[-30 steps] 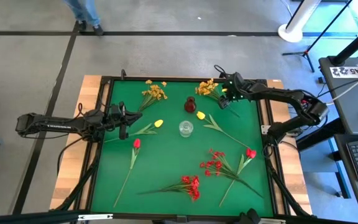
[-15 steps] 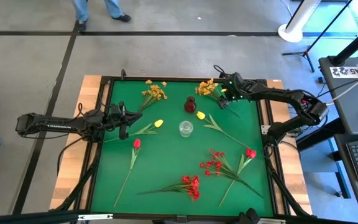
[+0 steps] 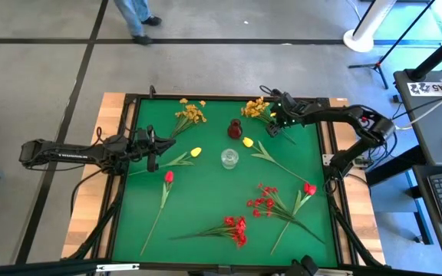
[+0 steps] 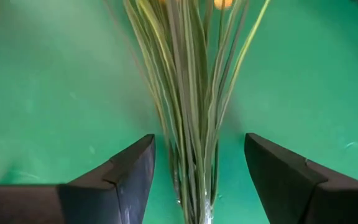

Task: Sort flowers into vase by color
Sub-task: Put the yellow flowers into the red vase

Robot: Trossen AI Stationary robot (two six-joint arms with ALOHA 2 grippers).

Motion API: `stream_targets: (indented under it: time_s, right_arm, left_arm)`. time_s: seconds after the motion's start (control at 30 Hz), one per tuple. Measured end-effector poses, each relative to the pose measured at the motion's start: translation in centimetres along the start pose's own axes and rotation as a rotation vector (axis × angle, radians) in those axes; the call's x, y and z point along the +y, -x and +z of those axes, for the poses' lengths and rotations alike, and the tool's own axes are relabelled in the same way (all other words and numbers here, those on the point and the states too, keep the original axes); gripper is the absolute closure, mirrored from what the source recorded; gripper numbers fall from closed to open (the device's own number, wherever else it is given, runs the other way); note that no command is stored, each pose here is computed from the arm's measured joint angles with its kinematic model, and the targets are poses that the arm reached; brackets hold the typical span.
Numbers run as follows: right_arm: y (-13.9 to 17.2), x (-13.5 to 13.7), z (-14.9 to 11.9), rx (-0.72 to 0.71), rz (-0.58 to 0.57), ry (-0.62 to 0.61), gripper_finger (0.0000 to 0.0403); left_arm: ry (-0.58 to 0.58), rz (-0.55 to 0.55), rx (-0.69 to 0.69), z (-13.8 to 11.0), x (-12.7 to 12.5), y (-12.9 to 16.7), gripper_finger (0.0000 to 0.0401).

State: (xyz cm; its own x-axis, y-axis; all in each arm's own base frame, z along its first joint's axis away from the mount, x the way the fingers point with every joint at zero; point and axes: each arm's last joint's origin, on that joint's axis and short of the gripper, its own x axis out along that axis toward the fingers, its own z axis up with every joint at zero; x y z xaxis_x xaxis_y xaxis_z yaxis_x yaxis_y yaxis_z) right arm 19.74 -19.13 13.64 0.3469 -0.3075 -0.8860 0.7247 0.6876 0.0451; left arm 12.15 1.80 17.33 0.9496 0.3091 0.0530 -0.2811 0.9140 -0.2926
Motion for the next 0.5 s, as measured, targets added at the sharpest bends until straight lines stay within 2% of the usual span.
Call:
stream_targets:
  time_s: [0.1, 0.2, 0.5]
  right_arm:
    - [-0.47, -0.04, -0.01, 0.009, -0.011, 0.000, 0.0159]
    - [-0.48, -0.03, 0.00, 0.010, -0.008, 0.007, 0.0177]
    - [-0.27, 0.02, 0.59, 0.000, -0.003, 0.012, 0.0312]
  left_arm:
    - [0.000, 0.000, 0.000, 0.01, 0.00, 0.00, 0.0401]
    - [0.000, 0.000, 0.000, 0.01, 0.00, 0.00, 0.0401]
    - [0.000, 0.000, 0.000, 0.00, 0.00, 0.00, 0.0401]
